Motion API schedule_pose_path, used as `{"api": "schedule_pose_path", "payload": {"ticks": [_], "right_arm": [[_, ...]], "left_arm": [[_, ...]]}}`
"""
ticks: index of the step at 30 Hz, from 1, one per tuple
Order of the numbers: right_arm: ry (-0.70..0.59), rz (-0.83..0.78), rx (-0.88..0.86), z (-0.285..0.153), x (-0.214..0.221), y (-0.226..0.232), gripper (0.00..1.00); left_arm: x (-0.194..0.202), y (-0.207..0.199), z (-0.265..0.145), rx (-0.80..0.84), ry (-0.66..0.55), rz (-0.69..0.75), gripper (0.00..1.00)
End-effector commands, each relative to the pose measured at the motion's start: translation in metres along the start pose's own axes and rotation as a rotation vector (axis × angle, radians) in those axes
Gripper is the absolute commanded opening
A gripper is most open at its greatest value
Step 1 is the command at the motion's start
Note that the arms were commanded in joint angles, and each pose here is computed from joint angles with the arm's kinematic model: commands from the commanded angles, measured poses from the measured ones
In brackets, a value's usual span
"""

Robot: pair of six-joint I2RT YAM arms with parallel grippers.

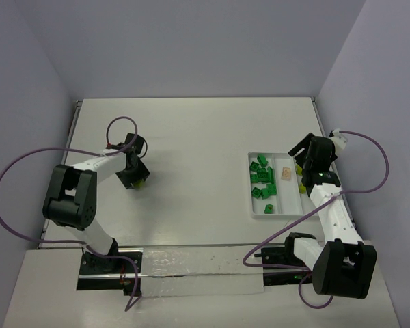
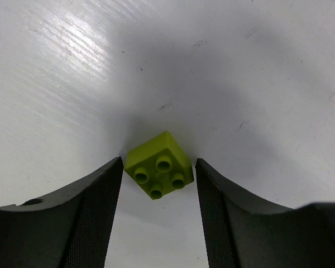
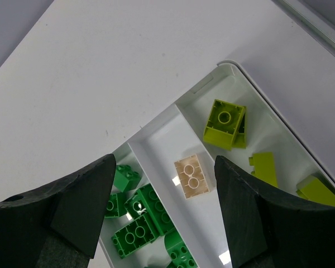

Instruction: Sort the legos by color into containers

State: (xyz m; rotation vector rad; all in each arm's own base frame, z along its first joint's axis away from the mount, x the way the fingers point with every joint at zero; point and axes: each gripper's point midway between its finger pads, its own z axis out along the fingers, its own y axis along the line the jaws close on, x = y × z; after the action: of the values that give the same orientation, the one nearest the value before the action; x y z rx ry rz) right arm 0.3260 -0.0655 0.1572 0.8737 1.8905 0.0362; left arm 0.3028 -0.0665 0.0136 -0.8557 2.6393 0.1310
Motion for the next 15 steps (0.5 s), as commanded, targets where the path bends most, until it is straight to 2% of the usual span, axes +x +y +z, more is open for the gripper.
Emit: {"api": "schedule_pose_path", "payload": {"ticks": [1,3,6,11,15], "right_arm": [[-0.032,-0.007,-0.030,-0.005,-0.015,0.010,0.79],[-0.030,-0.004,-0.033,-0.006,-0.014,0.010,0.79],[-0.028,-0.004,-0.033,-0.006,-0.013,0.010,0.79],[-0.036,-0.014,-0.020,-0.007,-0.015,0.007,0.79],[-0.034,-0.011,-0.026,-0.008,-0.014,0.008,0.79]], "left_arm": [[-0.016,-0.019,0.001,0.048,-0.035,-0.025,0.71],[-0.018,-0.022,0.001,0.052,-0.036,-0.023,0.78],[-0.023,-0.027,0.001,0.062,-0.048,-0.021,0.80],[-0.025,-0.032,-0.004,0.083,-0.044,-0.023,0.69],[-0.024,-0.037,-0.013,0.135,-0.046,-0.038,0.80]]}}
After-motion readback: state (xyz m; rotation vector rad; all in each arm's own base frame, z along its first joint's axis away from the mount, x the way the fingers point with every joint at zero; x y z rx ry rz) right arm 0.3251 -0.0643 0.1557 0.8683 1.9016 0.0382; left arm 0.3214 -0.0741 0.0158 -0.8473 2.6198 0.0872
